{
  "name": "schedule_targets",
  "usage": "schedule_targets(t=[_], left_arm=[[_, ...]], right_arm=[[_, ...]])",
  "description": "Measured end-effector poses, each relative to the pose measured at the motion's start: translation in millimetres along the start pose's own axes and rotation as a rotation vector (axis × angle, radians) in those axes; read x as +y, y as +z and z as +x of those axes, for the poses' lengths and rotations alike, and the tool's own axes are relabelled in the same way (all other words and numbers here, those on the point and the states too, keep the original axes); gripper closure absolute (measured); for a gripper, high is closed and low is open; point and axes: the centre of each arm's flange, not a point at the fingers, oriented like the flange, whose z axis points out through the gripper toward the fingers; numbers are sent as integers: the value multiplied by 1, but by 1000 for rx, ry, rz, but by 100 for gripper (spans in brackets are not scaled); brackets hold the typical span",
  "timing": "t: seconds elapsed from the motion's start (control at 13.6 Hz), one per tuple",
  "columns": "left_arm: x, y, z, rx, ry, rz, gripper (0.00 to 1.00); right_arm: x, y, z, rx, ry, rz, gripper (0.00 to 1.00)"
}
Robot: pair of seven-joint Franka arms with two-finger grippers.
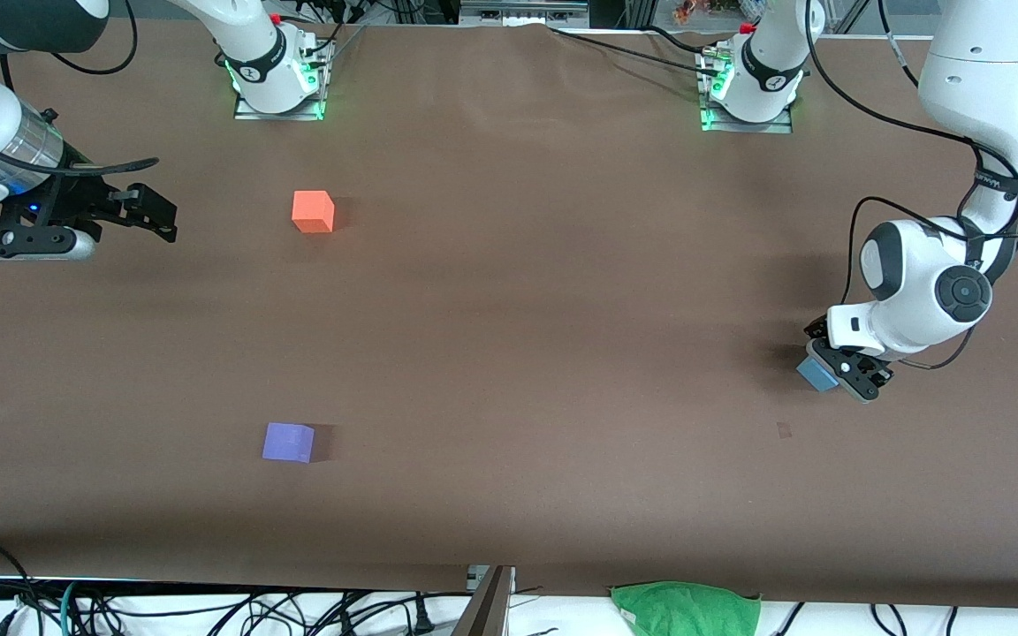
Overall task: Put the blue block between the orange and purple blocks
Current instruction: 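Close the left gripper on the light-blue cube and lift it, then carry the light-blue cube with the left gripper toward the table middle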
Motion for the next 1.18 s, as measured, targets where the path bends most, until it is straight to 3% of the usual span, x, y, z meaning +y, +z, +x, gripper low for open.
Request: schedule_targets(t=[0.15, 0.22, 0.37, 0.52, 1.18], left_arm=[[-1, -2, 1, 1, -3, 1, 37], [-2, -5, 3, 1, -28, -18, 42], [4, -21, 23, 11, -132, -116, 42], [25, -50, 71, 29, -229, -167, 47], [249, -107, 270, 43, -659, -221, 47]], right_arm=[[0, 0, 0, 0, 0, 0, 0], [0, 0, 0, 0, 0, 0, 0], [0, 0, 0, 0, 0, 0, 0], [0, 0, 0, 0, 0, 0, 0], [0, 0, 0, 0, 0, 0, 0]])
